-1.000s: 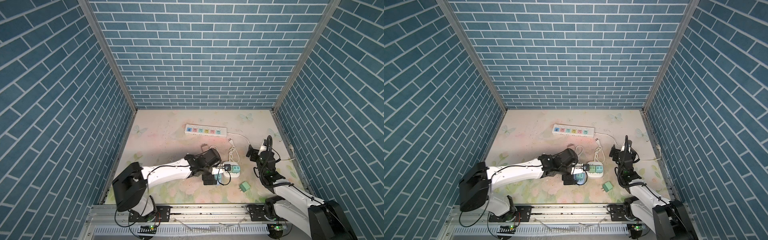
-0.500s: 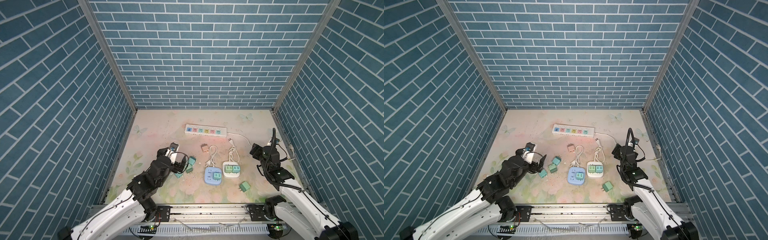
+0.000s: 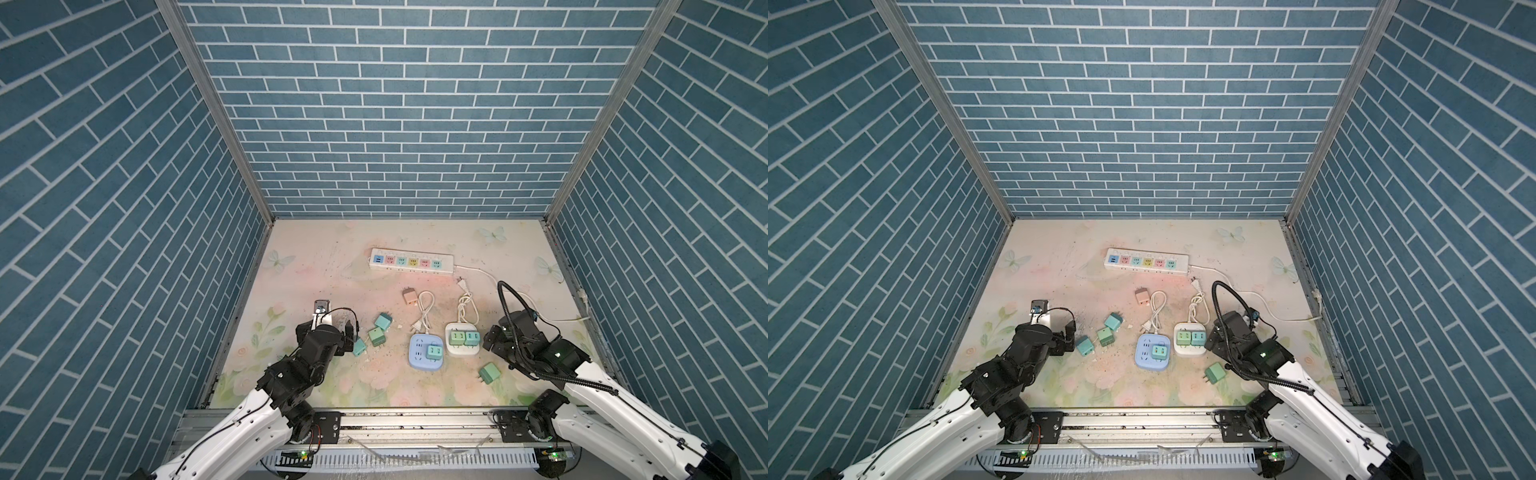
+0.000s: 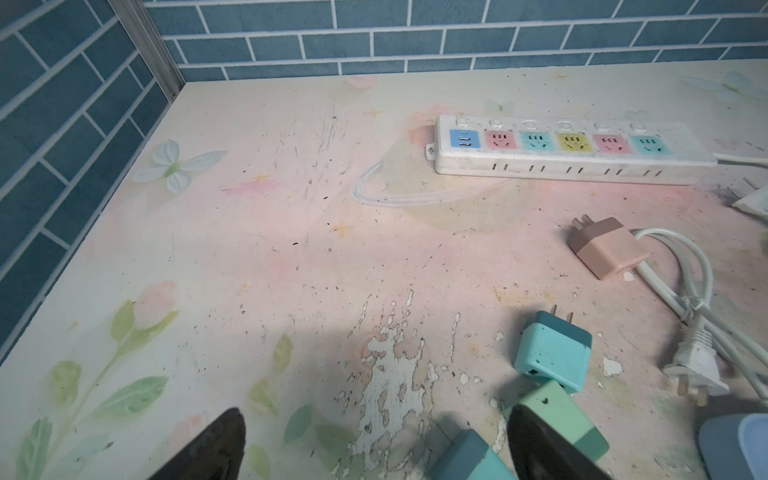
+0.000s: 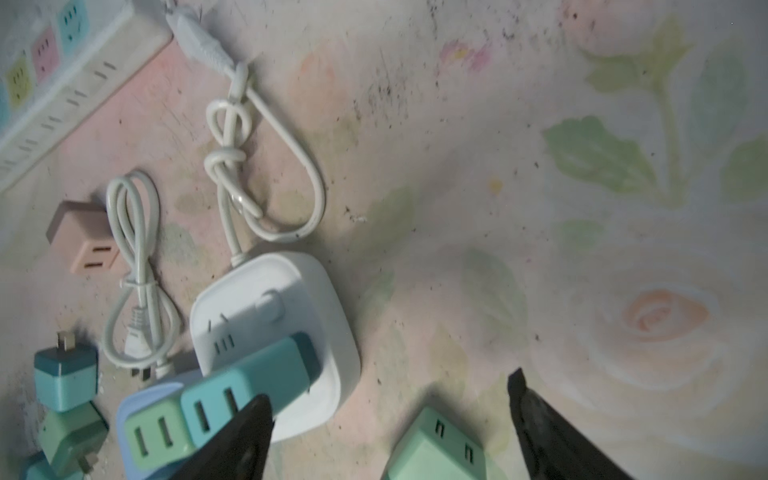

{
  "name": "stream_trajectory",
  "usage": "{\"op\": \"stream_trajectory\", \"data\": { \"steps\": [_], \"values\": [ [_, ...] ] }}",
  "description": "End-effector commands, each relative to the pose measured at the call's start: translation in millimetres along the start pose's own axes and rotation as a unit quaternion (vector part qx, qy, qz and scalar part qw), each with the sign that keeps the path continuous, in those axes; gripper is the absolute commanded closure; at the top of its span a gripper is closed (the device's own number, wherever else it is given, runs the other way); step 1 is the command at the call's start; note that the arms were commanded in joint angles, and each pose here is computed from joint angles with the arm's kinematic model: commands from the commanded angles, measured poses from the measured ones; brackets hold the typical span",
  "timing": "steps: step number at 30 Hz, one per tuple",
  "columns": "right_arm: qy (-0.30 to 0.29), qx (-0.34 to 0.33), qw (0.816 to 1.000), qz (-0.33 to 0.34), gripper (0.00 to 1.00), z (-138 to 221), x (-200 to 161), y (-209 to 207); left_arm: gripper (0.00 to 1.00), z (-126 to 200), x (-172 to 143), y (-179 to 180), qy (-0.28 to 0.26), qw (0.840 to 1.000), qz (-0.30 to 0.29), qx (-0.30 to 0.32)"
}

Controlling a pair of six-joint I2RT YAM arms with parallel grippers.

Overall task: Insert plugs into power strip
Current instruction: Pick up the plug from the bottom-right of the table.

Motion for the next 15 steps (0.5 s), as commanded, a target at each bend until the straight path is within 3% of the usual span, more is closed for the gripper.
{"op": "stream_trajectory", "data": {
  "steps": [1,9,15],
  "values": [
    [-0.013,-0.063,0.998,-0.018,0.10,17,-4,-9,0.00,3,6,4,-0.011,1.000,0.021,0.014],
    [0.045,-0.123,0.988,0.076,0.10,27,-19,22,0.01,11,5,8,-0.030,0.999,0.036,-0.004],
    [0.063,-0.127,0.987,0.077,0.10,30,-37,13,0.00,11,4,8,-0.028,0.999,0.036,-0.010]
  ]
}}
Point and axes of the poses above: each gripper's point midway between its finger pads, its own z axis back along the fingers, its own y axis along the line the jaws close on, x = y × z, the point moved 6 cm from there along z, back along the fingers, and after that the axes turned 6 degrees about z, right-handed, at the moved point
